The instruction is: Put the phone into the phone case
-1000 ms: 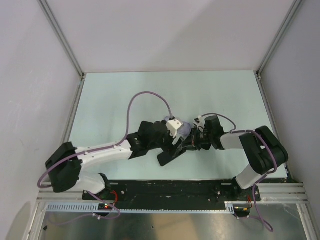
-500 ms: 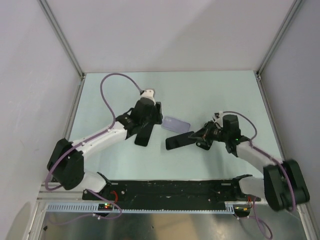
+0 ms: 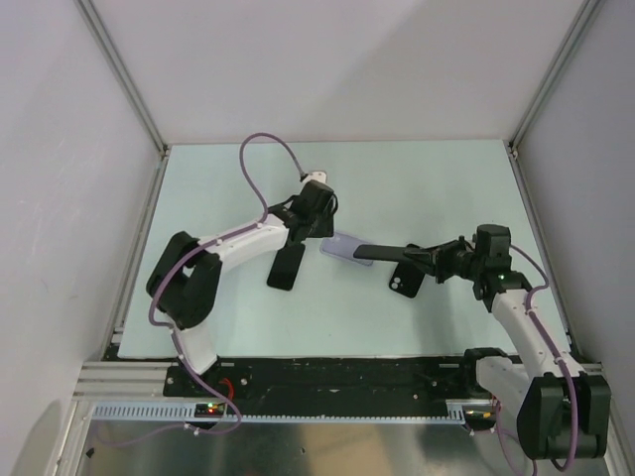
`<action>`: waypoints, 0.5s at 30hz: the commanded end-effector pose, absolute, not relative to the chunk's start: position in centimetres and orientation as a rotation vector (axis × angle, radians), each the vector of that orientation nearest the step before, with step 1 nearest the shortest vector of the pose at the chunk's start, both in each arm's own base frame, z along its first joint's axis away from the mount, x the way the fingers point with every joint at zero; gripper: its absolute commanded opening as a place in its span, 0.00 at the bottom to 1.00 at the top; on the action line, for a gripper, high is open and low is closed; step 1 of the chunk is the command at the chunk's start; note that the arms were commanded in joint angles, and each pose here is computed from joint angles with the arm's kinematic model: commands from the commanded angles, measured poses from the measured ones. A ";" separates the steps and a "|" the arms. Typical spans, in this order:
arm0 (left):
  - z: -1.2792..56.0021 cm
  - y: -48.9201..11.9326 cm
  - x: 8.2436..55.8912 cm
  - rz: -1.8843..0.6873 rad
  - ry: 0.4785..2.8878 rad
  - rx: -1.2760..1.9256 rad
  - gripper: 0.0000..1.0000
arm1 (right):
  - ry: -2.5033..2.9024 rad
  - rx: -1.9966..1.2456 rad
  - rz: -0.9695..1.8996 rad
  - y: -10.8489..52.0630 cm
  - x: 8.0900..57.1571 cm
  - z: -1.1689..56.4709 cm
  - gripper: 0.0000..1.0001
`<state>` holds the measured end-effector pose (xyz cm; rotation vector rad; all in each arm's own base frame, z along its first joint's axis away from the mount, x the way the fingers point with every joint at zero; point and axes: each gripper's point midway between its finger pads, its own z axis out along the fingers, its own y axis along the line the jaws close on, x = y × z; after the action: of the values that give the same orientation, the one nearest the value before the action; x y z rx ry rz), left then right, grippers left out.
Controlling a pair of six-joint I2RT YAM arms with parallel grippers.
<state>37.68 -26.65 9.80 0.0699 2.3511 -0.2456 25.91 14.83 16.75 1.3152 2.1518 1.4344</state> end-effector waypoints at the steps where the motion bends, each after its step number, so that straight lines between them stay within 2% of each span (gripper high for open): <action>1: 9.9 -27.0 39.2 -0.220 2.336 0.072 0.55 | 2.083 1.412 1.561 14.8 27.0 20.1 0.00; 15: 5.0 -28.2 38.6 -0.218 2.439 0.250 0.48 | 2.016 1.251 1.464 11.5 29.2 20.3 0.00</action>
<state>37.71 -27.36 4.44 0.2003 2.4621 -0.1855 28.14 11.57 17.51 1.4308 2.0417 1.4153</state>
